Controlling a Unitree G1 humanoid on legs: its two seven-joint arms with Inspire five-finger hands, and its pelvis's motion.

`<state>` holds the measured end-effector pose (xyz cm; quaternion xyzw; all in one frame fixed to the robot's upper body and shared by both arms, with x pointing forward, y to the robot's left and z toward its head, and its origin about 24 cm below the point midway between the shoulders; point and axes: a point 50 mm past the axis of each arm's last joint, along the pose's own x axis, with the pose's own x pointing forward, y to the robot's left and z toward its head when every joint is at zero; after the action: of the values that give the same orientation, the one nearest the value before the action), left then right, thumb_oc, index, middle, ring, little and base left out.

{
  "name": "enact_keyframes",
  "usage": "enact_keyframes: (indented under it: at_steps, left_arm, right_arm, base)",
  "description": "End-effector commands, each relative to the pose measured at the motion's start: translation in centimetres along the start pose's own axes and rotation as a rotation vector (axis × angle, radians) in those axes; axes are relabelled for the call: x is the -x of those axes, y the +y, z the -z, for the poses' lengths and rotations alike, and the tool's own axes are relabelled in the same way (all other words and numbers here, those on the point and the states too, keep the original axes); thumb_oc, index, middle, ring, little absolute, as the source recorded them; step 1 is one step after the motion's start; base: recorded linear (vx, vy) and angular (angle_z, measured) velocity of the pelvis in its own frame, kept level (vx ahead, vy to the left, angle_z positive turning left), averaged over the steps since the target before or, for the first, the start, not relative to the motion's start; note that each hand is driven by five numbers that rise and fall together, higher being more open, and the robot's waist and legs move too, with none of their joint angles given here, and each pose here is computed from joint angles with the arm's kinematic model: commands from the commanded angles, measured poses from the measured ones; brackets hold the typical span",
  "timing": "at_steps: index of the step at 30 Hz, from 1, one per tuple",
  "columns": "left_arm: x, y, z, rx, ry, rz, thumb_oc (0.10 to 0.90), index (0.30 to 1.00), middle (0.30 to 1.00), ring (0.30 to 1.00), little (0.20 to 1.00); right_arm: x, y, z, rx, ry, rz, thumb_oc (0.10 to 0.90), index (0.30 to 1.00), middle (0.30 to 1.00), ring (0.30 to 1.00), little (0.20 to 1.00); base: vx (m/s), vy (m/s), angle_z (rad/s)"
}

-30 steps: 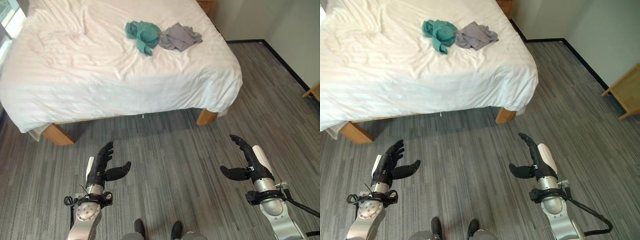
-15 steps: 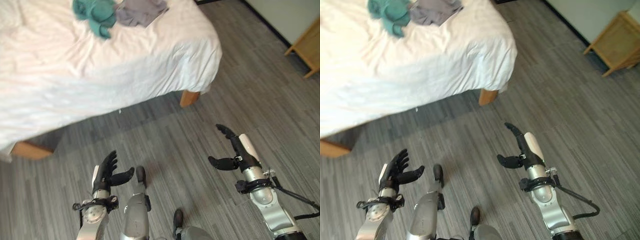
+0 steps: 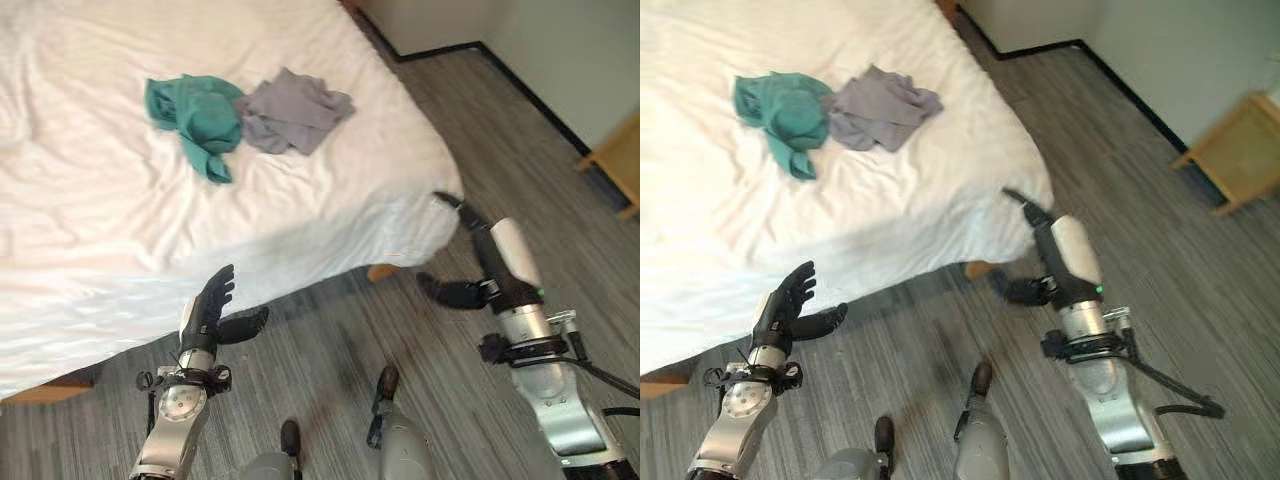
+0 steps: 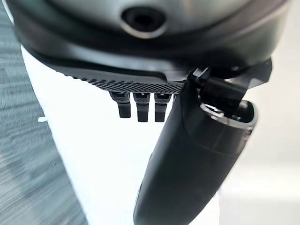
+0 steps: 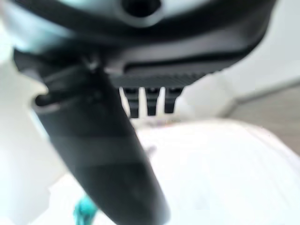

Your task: Pick up bed clothes into laundry basket.

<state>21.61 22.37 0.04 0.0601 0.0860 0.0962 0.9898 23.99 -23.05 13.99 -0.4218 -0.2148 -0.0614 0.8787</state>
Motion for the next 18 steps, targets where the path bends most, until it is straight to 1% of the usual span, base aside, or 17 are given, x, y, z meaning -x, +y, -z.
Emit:
enact_keyframes:
  at_steps: [1, 3, 6, 7, 8, 9, 10, 12, 13, 15, 18]
  left_arm:
    - [-0.2, 0.6, -3.5, 0.023, -0.214, -0.052, 0.8, 0.9, 0.9, 0.9, 0.9]
    - [0.4, 0.9, -2.4, 0.039, -0.177, -0.078, 0.8, 0.9, 0.9, 0.9, 0.9]
    - [1.1, 0.7, -1.4, 0.112, -0.136, -0.094, 0.8, 0.9, 0.9, 0.9, 0.9]
    - [0.9, 0.6, -1.4, 0.137, -0.133, -0.095, 0.8, 0.9, 0.9, 0.9, 0.9]
    - [0.9, 0.6, -1.4, 0.139, -0.134, -0.097, 0.8, 0.9, 0.9, 0.9, 0.9]
    - [0.9, 0.6, -1.4, 0.135, -0.129, -0.084, 0.8, 0.9, 0.9, 0.9, 0.9]
    - [1.2, 0.7, -1.1, 0.134, -0.115, -0.07, 0.8, 0.9, 0.9, 0.9, 0.9]
    - [1.3, 0.8, -1.1, 0.14, -0.114, -0.074, 0.8, 0.9, 0.9, 0.9, 0.9]
    - [1.7, 0.8, -0.4, 0.123, -0.082, -0.061, 0.8, 0.9, 0.9, 0.9, 0.9]
    - [1.8, 0.9, -0.2, 0.113, -0.071, -0.057, 0.8, 0.9, 0.9, 0.9, 0.9]
    - [2.0, 1.1, 0.1, 0.114, -0.056, -0.057, 0.8, 0.9, 0.9, 0.9, 0.9]
  right_arm:
    - [-2.0, -5.6, -2.7, 0.135, -0.185, 0.349, 0.8, 0.9, 0.9, 0.9, 0.9]
    - [-2.6, -6.2, -3.2, 0.15, -0.223, 0.361, 0.8, 0.9, 0.9, 0.9, 0.9]
    - [-3.9, -7.6, -3.9, 0.231, -0.28, 0.374, 0.8, 0.9, 0.9, 0.9, 0.9]
    - [-5.0, -7.8, -3.1, 0.283, -0.248, 0.339, 0.8, 0.9, 0.9, 0.9, 0.9]
    - [-5.2, -7.8, -3.1, 0.282, -0.251, 0.339, 0.8, 0.9, 0.9, 0.9, 0.9]
    - [-5.6, -7.7, -2.4, 0.292, -0.216, 0.296, 0.8, 0.9, 0.9, 0.9, 0.9]
    - [-6.8, -8.0, -1.5, 0.37, -0.168, 0.239, 0.8, 0.9, 0.9, 0.9, 0.9]
    - [-7.1, -7.9, -1.5, 0.37, -0.173, 0.236, 0.8, 0.9, 0.9, 0.9, 0.9]
    - [-8.2, -9.1, -0.9, 0.499, -0.148, 0.195, 0.8, 0.9, 0.9, 0.9, 0.9]
    - [-8.8, -9.2, -0.8, 0.526, -0.145, 0.178, 0.8, 0.9, 0.9, 0.9, 0.9]
    - [-10.7, -9.8, -0.8, 0.58, -0.132, 0.151, 0.8, 0.9, 0.9, 0.9, 0.9]
  base:
    - [0.37, -0.374, 1.16]
    - [0.26, -0.378, 0.77]
    - [0.13, -0.41, 0.11]
    - [0.1, -0.378, 0.31]
    - [0.11, -0.352, 0.42]
    - [0.21, -0.174, 0.62]
    - [0.22, -0.177, 0.46]
    - [0.21, -0.04, 0.06]
    - [0.28, -0.004, -0.12]
    - [0.28, 0.039, 0.11]
    - [0.3, 0.065, 0.07]
